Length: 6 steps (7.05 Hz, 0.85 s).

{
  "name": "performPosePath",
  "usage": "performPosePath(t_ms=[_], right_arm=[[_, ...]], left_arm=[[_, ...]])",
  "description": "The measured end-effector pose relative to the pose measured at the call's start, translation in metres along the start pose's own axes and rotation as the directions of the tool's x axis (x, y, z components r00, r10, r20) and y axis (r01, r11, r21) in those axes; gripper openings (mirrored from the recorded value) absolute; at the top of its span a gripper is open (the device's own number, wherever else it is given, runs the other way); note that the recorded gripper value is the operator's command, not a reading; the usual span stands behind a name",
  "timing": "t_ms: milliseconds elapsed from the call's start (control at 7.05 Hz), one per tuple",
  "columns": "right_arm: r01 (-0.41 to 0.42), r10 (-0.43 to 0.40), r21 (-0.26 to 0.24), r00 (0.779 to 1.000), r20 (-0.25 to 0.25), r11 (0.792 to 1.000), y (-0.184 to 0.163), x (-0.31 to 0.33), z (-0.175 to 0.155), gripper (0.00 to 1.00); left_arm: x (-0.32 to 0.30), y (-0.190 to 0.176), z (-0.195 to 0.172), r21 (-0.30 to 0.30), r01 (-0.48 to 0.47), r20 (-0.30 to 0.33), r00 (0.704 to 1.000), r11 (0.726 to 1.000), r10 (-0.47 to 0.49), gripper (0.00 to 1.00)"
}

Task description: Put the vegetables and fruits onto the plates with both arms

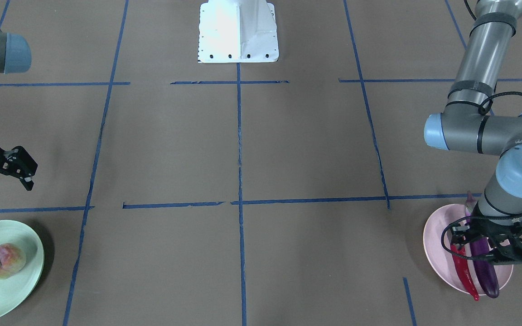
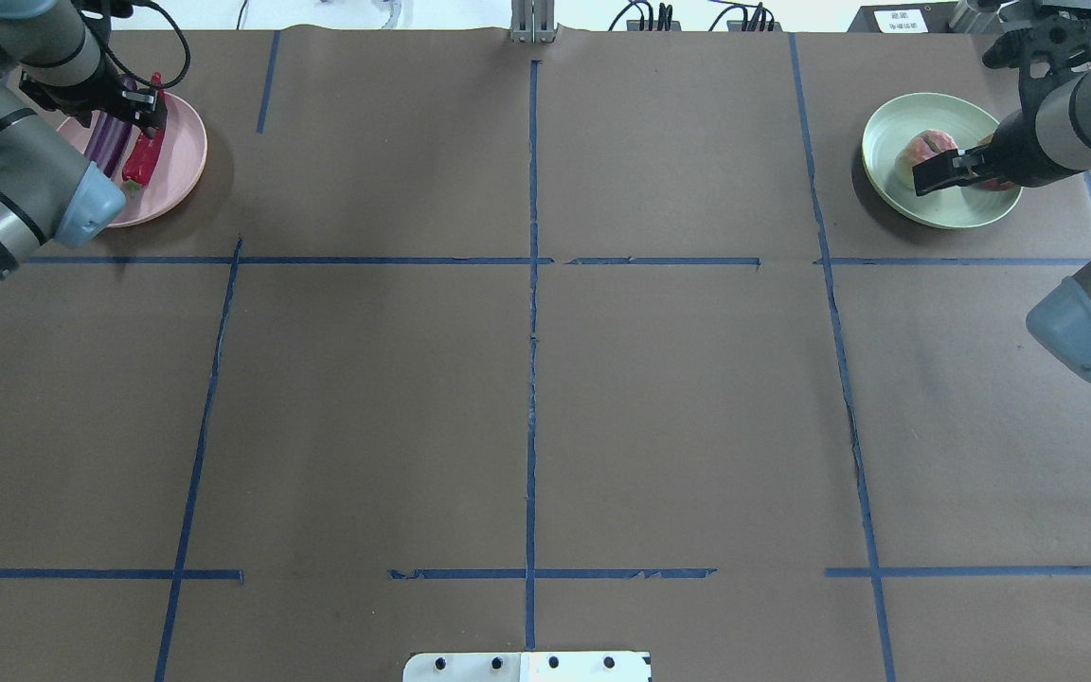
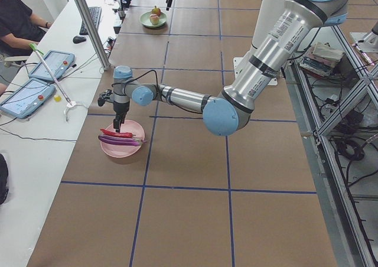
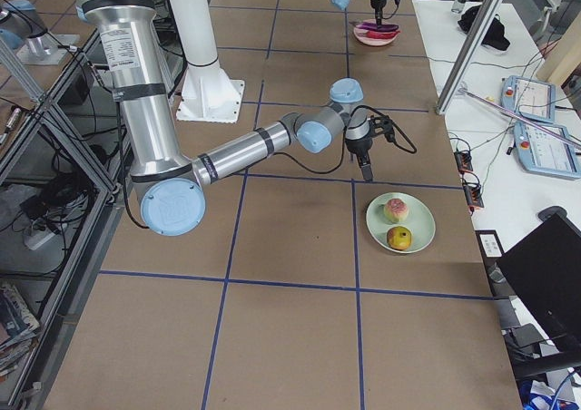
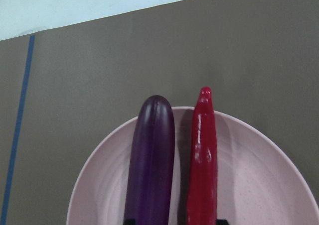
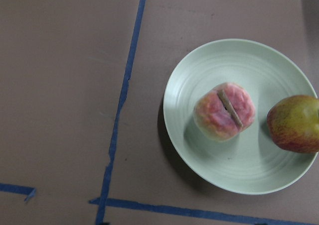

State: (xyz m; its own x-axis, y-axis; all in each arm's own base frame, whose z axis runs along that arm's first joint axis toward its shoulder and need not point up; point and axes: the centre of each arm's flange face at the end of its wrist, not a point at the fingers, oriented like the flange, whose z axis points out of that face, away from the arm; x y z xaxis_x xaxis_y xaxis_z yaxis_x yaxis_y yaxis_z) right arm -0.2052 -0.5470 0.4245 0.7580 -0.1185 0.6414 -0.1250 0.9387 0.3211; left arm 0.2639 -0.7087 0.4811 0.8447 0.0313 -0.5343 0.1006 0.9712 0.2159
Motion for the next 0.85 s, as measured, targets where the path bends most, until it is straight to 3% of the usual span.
performPosePath(t_ms=[426,567,851], right_arm=[[-0.022,0.031,-0.110,0.996,0.082,0.994,0.042,0.026,-0.009,1.00],[-0.040,0.051,-0.125,0.995,0.086,0.991,0.042,0.045,-0.015,1.00],[-0.020,0.028,-0.154,0.998,0.050,0.988,0.033,0.106,-0.042,1.00]], left_arm=[[-0.053,0.056,-0.056,-0.020,-0.034,-0.190,0.981,0.999,0.029,1.00],[-0.093,0.066,-0.072,-0.011,-0.078,-0.226,0.971,0.997,0.074,1.00],[-0.200,0.087,-0.097,0.025,-0.155,-0.278,0.948,0.988,0.155,1.00]])
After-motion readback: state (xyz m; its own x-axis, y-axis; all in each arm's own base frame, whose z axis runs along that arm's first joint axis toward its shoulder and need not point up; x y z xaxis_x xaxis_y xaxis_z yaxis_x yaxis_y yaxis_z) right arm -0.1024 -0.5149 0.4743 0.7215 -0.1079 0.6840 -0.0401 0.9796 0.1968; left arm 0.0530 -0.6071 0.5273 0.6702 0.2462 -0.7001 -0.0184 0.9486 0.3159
